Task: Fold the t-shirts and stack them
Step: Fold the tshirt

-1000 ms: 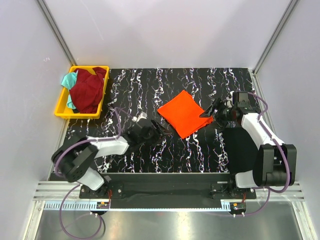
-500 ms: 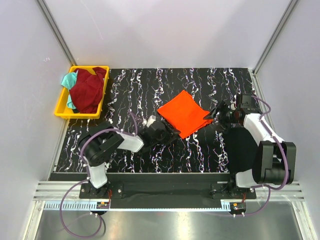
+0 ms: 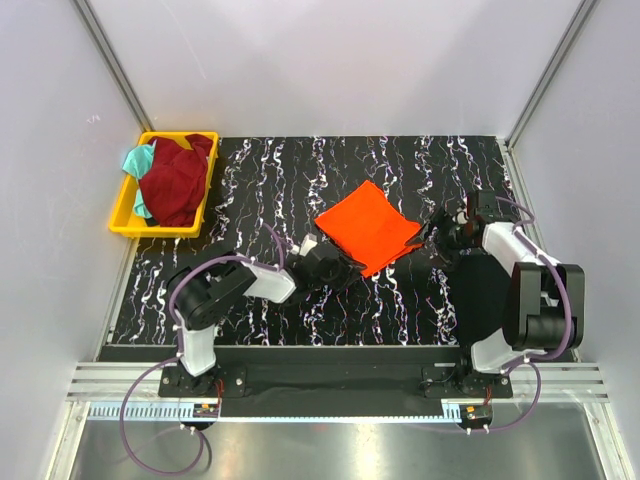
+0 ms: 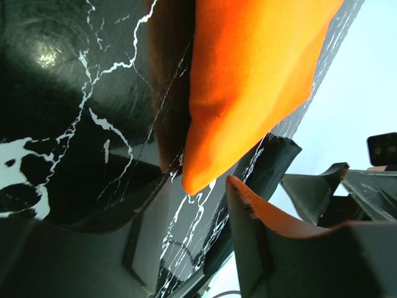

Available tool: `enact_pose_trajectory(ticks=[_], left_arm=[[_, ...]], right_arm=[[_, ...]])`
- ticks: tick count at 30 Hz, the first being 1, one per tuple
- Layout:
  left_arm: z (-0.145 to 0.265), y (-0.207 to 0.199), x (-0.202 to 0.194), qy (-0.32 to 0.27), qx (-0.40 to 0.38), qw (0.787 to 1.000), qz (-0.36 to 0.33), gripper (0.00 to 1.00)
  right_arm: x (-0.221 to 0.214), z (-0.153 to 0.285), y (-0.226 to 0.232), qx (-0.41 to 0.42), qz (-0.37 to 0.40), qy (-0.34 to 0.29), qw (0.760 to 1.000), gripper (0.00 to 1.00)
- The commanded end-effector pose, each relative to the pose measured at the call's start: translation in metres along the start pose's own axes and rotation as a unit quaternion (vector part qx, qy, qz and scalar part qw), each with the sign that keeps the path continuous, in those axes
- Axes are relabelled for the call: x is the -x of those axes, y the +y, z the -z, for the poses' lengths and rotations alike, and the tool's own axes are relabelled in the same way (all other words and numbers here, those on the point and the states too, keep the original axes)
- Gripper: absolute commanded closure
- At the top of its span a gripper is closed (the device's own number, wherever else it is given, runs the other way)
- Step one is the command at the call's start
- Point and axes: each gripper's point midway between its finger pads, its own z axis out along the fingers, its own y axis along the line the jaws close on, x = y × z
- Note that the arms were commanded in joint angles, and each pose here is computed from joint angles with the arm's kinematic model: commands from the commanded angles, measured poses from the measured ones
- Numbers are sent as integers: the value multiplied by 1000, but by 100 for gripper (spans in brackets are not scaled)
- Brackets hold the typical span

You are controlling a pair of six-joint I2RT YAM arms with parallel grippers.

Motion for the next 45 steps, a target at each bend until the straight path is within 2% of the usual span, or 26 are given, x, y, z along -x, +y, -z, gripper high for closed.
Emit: enact_pose_trajectory(ticks=[1,6,14,22,29,39,45], left_arm=[[-12,19,-3,0,31,1000,-2,56],[-14,9,-4,5,8,1000,8,68],[-9,-19,-8,28,-32,999,13,100],[10,-67,-5,44,-94,994,37,100],[25,-102,-4,56,-145,985,72,100],[48,-123,3,55,-173,980,86,100],[55,-121,3,58,-172,980,82,100]], right_arm=[[7,-6,-1,2,8,1,1000,14],[5,-16,-1,19,3,8,1000,13],[6,-35,1,46,-22,28,998,12],[7,-48,6,83,-33,34,995,9],[5,-59,4,96,-94,33,990,8],[19,-64,2,93,-132,-11,987,11],[36,-69,6,102,-149,-42,983,15]])
